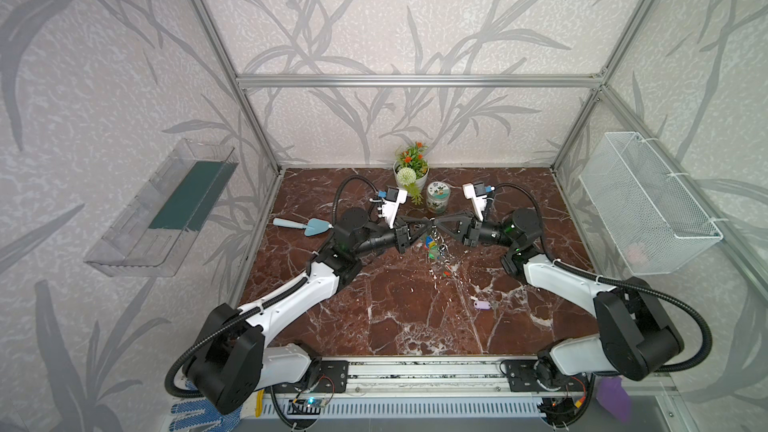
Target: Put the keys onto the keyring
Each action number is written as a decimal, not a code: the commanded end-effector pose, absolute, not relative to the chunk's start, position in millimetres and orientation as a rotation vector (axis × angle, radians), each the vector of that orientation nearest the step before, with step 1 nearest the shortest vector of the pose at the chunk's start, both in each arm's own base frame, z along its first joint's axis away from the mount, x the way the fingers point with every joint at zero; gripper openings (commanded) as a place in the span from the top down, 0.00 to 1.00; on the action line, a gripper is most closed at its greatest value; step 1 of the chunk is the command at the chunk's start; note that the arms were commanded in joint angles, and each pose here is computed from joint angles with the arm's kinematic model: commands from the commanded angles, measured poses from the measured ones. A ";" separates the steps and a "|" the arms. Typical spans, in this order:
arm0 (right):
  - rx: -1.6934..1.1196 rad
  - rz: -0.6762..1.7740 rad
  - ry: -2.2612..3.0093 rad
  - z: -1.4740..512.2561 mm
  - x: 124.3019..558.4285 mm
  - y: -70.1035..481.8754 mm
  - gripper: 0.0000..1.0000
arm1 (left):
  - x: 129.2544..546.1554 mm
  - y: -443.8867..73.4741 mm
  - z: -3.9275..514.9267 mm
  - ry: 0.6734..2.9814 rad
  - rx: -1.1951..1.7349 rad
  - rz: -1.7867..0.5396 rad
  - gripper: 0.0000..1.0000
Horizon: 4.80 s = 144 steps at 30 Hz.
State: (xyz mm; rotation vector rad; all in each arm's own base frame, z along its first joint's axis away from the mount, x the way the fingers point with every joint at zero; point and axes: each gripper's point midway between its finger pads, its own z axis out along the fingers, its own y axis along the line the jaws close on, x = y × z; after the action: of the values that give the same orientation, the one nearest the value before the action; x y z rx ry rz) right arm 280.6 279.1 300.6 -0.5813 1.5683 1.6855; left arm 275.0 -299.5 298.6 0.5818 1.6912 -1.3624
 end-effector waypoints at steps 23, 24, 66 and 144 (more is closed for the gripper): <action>-0.739 1.661 1.516 313.6 253.7 275.6 0.54 | 230.7 -301.2 328.9 1.749 1.002 -1.284 1.00; -0.743 1.667 1.513 313.9 253.0 275.7 0.56 | 231.0 -301.4 329.2 1.750 1.006 -1.282 1.00; -0.729 1.709 1.576 289.1 252.6 290.3 1.00 | 252.2 -295.6 340.6 1.728 0.880 -1.314 0.91; -0.676 1.732 1.512 306.6 257.8 288.7 1.00 | 253.8 -300.1 297.9 1.709 0.495 -1.533 0.86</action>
State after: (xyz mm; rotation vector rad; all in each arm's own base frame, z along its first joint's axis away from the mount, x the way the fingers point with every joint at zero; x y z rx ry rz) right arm 260.3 289.2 289.7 -0.6387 1.6034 1.7497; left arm 256.3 -295.9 284.6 0.4682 1.7603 -1.5104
